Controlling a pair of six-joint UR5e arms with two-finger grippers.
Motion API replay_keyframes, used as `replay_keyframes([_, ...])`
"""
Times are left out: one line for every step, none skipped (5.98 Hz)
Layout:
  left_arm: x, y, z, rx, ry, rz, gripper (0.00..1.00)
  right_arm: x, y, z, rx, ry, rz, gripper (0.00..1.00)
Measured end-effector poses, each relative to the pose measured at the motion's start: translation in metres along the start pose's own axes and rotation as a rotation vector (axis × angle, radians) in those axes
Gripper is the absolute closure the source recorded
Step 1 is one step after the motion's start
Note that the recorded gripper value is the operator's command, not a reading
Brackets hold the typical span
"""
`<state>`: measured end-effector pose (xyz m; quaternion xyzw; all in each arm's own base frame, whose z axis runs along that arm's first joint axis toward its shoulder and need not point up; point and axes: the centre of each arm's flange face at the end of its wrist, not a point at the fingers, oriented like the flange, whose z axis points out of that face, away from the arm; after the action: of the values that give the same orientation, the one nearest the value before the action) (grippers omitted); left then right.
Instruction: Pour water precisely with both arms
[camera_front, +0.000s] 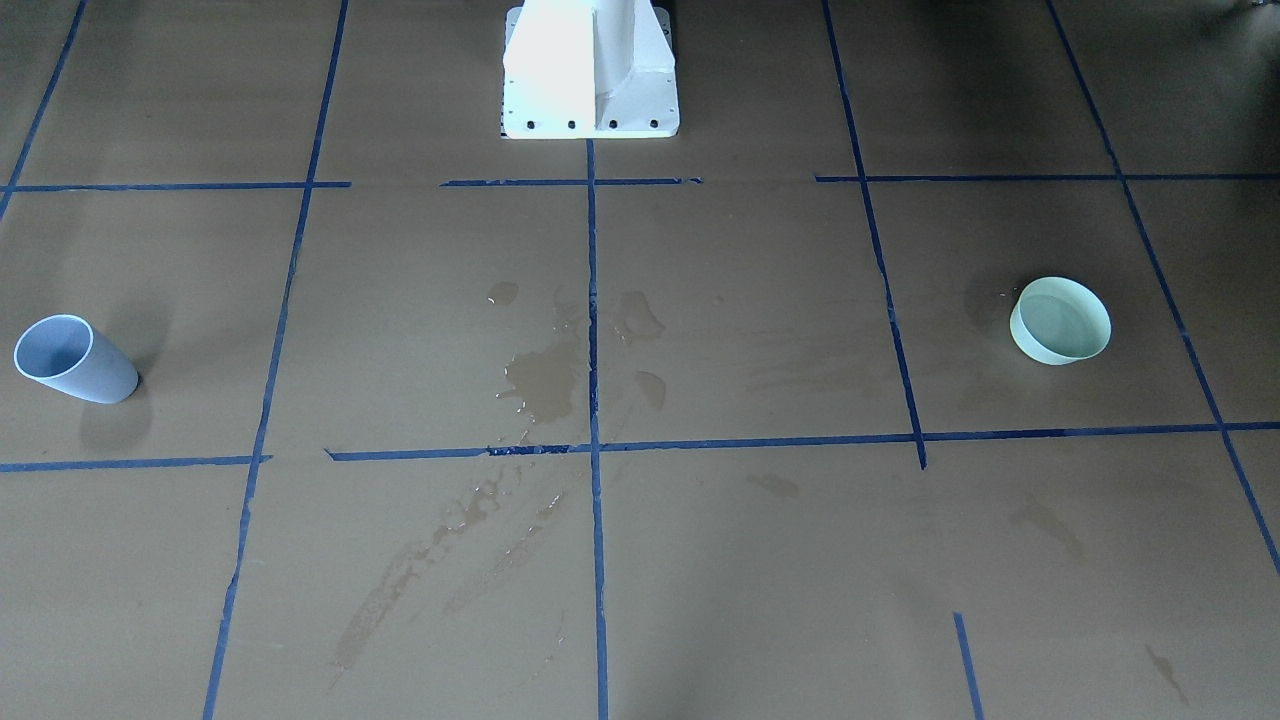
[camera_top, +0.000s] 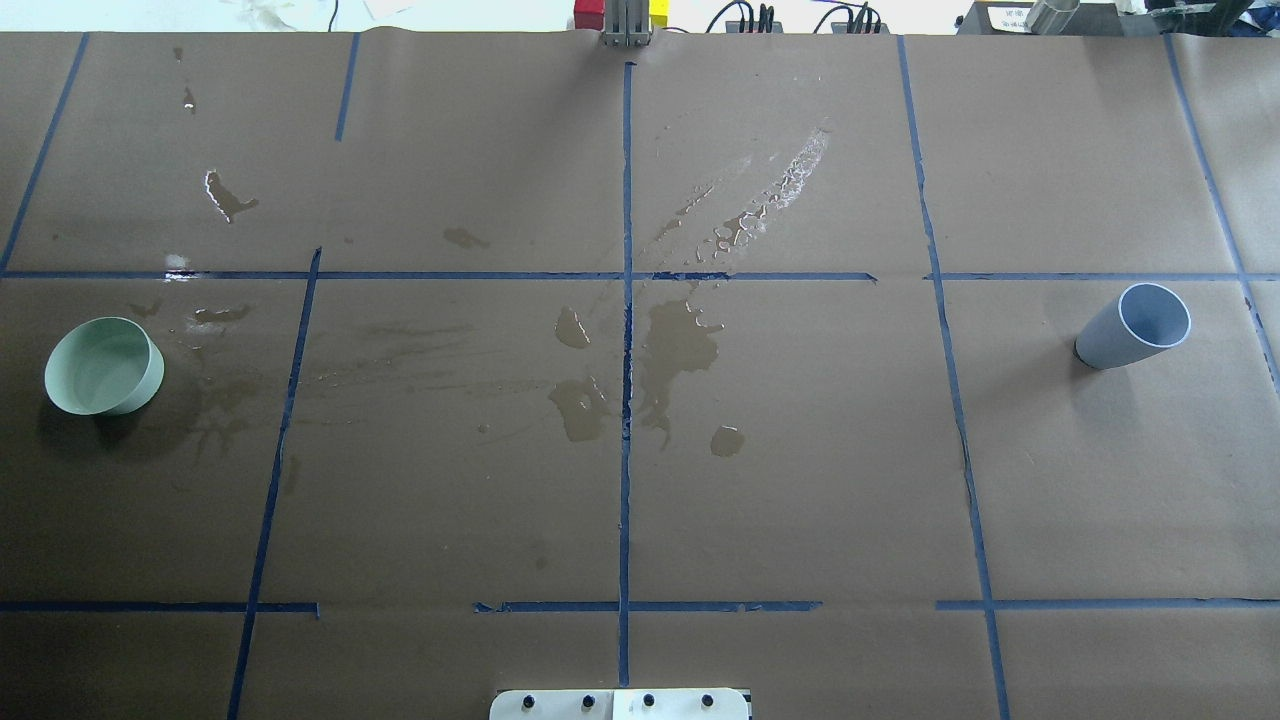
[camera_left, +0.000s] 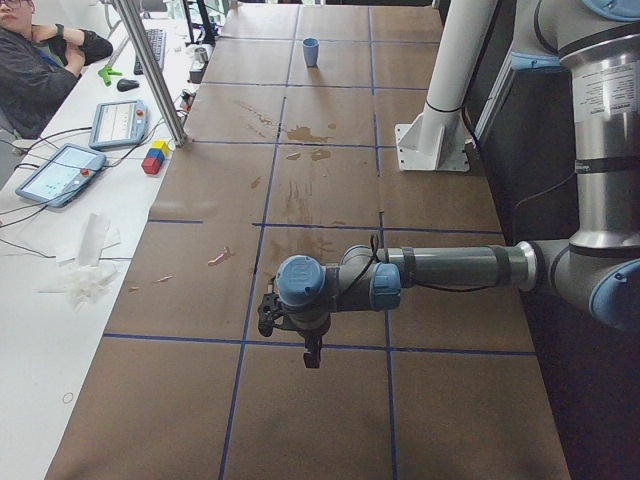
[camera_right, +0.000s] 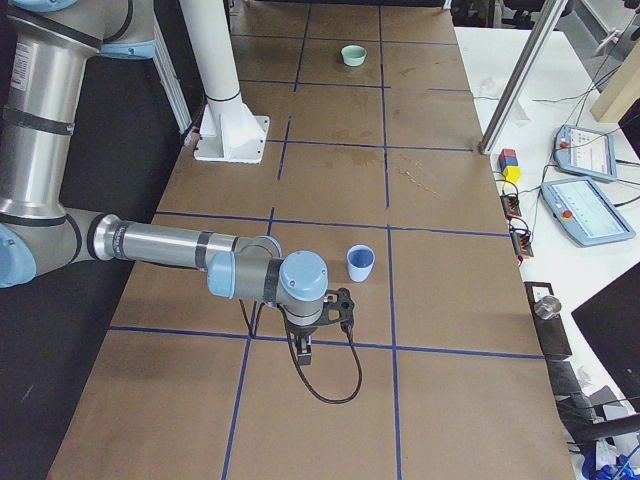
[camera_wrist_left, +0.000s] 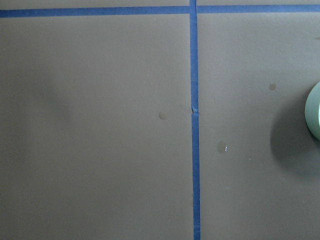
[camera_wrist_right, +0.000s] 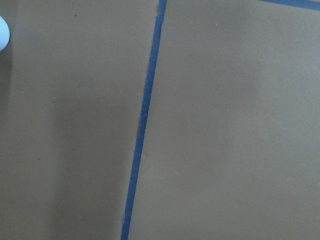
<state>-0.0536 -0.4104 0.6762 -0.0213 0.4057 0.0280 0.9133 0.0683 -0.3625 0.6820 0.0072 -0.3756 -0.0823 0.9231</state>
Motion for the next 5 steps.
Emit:
replay_keyframes([0.001,0.000,0.000,0.000,0.000,0.002,0.00,0.000,0.000,0.000,0.000,0.000,-0.001,0.00])
replay_keyframes([0.004,-0.001,-0.002,0.005,0.001,0.009,0.00,0.000,0.000,0.000,0.001,0.000,-0.001,0.00])
replay_keyframes([0.012,-0.003,-0.003,0.006,0.003,0.026,0.00,-0.001,0.000,-0.001,0.002,0.000,-0.001,0.00])
replay_keyframes([0.021,-0.008,-0.003,0.005,0.003,0.043,0.00,-0.002,-0.001,-0.001,0.005,-0.004,-0.003,0.00])
replay_keyframes([0.036,-0.024,-0.013,0.025,0.002,0.071,0.00,-0.003,-0.001,-0.002,0.008,-0.008,-0.004,0.00])
